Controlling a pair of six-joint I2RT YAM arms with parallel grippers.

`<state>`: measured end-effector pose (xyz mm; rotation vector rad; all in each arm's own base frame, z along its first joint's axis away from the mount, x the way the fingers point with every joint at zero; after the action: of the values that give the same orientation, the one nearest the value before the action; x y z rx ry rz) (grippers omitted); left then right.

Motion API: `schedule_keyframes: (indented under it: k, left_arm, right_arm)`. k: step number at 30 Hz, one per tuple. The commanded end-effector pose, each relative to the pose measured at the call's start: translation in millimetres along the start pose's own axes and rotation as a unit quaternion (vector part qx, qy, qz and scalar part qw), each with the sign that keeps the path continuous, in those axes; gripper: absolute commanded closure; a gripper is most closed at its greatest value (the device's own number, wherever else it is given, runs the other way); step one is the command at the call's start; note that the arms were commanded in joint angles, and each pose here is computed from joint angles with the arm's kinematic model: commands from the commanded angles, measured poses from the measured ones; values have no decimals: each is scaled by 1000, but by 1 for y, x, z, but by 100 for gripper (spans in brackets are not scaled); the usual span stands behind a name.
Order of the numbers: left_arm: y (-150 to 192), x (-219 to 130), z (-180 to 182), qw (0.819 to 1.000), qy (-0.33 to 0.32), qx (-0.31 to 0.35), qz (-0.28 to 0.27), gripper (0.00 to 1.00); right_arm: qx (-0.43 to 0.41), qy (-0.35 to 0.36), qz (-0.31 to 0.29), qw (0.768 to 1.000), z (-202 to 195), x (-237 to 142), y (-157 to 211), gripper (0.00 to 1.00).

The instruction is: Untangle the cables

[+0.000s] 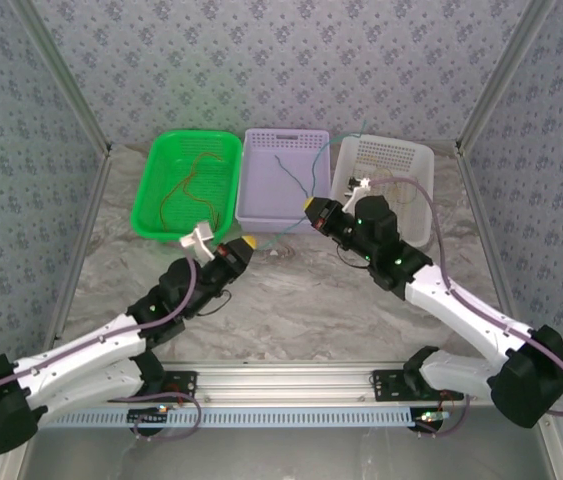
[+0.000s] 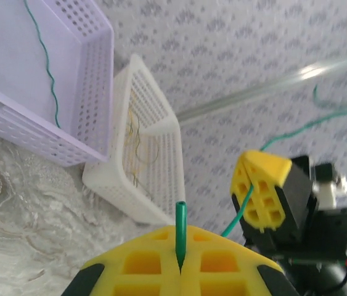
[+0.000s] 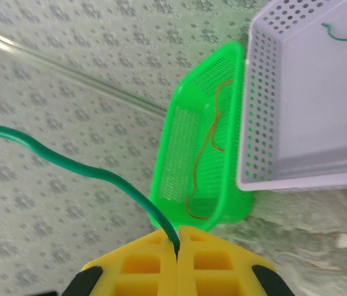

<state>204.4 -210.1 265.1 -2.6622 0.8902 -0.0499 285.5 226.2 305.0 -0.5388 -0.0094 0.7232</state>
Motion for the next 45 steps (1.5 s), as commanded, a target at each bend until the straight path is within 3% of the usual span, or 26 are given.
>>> schedule_keyframes:
  k: [1, 10, 15, 16, 17, 21, 23, 27, 30, 37, 41, 45]
  left_arm:
    - [-30, -15, 21, 986, -26, -103, -126, 100]
    - [-30, -18, 40, 952, -44, -252, -168, 100]
    - [-22, -26, 54, 948, -87, -263, -155, 100]
    - [-23, -29, 55, 950, -94, -254, -154, 99]
    - [-25, -33, 54, 953, -96, -244, -152, 91]
    - [-36, -55, 47, 964, -122, -184, -145, 42]
    - [-43, -68, 41, 970, -141, -139, -142, 29]
    - [-61, -82, 17, 979, -161, -11, -124, 33]
    - [-69, -84, 3, 975, -192, 67, -90, 34]
    - [-60, -70, -15, 970, -197, 143, -13, 37]
    - [-51, -63, -21, 964, -185, 188, 27, 36]
    - [-48, -65, -25, 947, -179, 261, 62, 36]
  right_arm:
    - [72, -36, -174, 982, 18, -15, -52, 100]
    - [159, -60, -244, 955, 17, -9, -39, 100]
    - [79, -29, -223, 971, 36, -1, -55, 100]
    - [50, -15, -210, 976, 40, 3, -57, 100]
    - [26, -4, -196, 980, 41, 7, -57, 100]
    - [-85, 62, -140, 984, 36, 20, -61, 100]
    - [-120, 75, -108, 984, 31, 29, -65, 100]
    - [-189, 113, -30, 975, 29, 47, -79, 100]
    - [-216, 145, 9, 966, 17, 59, -87, 100]
    - [-195, 203, 117, 952, -34, 115, -97, 100]
    - [-180, 234, 147, 944, -77, 148, -93, 100]
    - [-147, 259, 176, 938, -122, 178, -86, 100]
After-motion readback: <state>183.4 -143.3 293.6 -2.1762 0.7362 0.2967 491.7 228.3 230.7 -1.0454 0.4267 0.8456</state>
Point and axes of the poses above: each hand's point on the last joint's axis, 136 mm out from that joint toward the fingers, its own x axis out along the fingers, its own z axis along the line the jaws close on, y = z × x, the point moved 4 cm from there along -x, back along the fingers
